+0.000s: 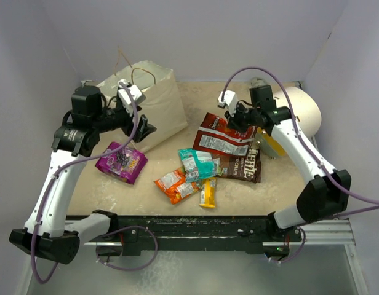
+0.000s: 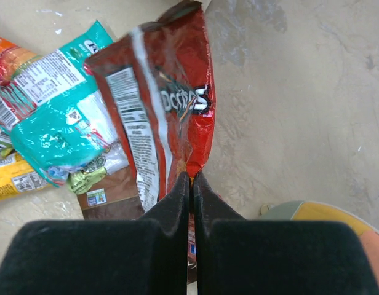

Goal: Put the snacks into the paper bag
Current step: Pick up the snack from the center of the board, then place the snack in the paper bag.

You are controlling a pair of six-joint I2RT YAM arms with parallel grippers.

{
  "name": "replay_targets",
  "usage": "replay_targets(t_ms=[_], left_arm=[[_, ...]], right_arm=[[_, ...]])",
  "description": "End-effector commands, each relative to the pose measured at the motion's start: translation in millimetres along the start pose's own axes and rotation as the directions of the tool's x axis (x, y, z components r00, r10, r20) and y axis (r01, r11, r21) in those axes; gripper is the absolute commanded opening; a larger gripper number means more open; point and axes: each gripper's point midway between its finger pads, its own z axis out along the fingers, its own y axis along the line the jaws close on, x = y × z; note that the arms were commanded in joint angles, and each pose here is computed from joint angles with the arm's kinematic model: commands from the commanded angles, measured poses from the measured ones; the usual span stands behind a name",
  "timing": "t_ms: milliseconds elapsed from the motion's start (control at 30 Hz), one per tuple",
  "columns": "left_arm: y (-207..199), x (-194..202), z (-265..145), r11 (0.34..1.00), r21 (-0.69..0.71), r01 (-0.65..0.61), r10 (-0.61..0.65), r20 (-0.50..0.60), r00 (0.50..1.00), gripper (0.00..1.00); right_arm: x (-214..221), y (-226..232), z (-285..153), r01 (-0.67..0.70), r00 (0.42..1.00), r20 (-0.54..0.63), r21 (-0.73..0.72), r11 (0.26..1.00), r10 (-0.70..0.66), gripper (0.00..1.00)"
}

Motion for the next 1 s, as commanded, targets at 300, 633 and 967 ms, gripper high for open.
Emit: replay_targets(t_ms=[300,633,967], left_arm=[[-57,-15,58,0.958,0.285,-0.036,0.001,0.121,0.993,0.89],[-56,-31,64,0.954,0.298,-0.036,-0.017,0.172,0.985,0.91],[-72,-27,84,0.92,0.383,0.083,-0.144,0.132,0.981,0.79]], right_arm=[[-98,14,-74,0.027,0.92,0.389,0.077,0.997,-0.055,0.0],[-140,24,-114,0.018,0.829,0.554,0.095,0.995,-0.068,0.0],[-148,35,-117,-0.007,0.796,0.605,0.029,1.0,-0.012,0.0]])
